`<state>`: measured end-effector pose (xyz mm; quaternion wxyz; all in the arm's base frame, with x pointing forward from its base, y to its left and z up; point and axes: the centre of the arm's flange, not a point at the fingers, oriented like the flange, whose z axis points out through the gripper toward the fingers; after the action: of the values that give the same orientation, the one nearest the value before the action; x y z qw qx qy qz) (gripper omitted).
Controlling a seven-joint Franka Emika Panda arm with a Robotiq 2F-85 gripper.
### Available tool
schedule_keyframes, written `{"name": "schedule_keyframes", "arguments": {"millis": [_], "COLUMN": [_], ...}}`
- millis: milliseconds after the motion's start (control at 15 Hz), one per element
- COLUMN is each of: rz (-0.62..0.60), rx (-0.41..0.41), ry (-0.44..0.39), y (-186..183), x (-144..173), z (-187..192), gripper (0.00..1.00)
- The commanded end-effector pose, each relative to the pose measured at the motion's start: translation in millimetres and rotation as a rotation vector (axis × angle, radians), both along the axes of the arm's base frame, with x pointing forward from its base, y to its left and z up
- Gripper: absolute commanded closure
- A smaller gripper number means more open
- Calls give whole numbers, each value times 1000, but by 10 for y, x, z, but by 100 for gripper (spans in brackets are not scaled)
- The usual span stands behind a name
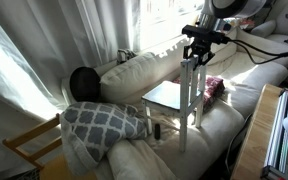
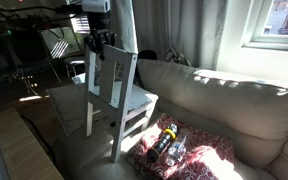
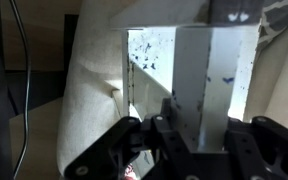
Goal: Pick up the striped towel and put it on the top of the backrest of the couch, turn the chair ninety degrees clockwise on the couch
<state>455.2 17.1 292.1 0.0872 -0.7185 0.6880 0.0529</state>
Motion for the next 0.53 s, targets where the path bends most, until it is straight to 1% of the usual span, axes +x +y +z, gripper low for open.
{"name": "schedule_keyframes", "arguments": {"millis": [0,67,133,200,467], "rz": [-32,-24,-20,-15,14], "rx": [16,16,11,9,-56], "ry": [0,12,22,27,70], "y": [28,35,41,44,40], "x": [146,156,170,188,204], "z": [-58,-107,-149,-159,-237], "gripper": [81,52,50,44,14]}}
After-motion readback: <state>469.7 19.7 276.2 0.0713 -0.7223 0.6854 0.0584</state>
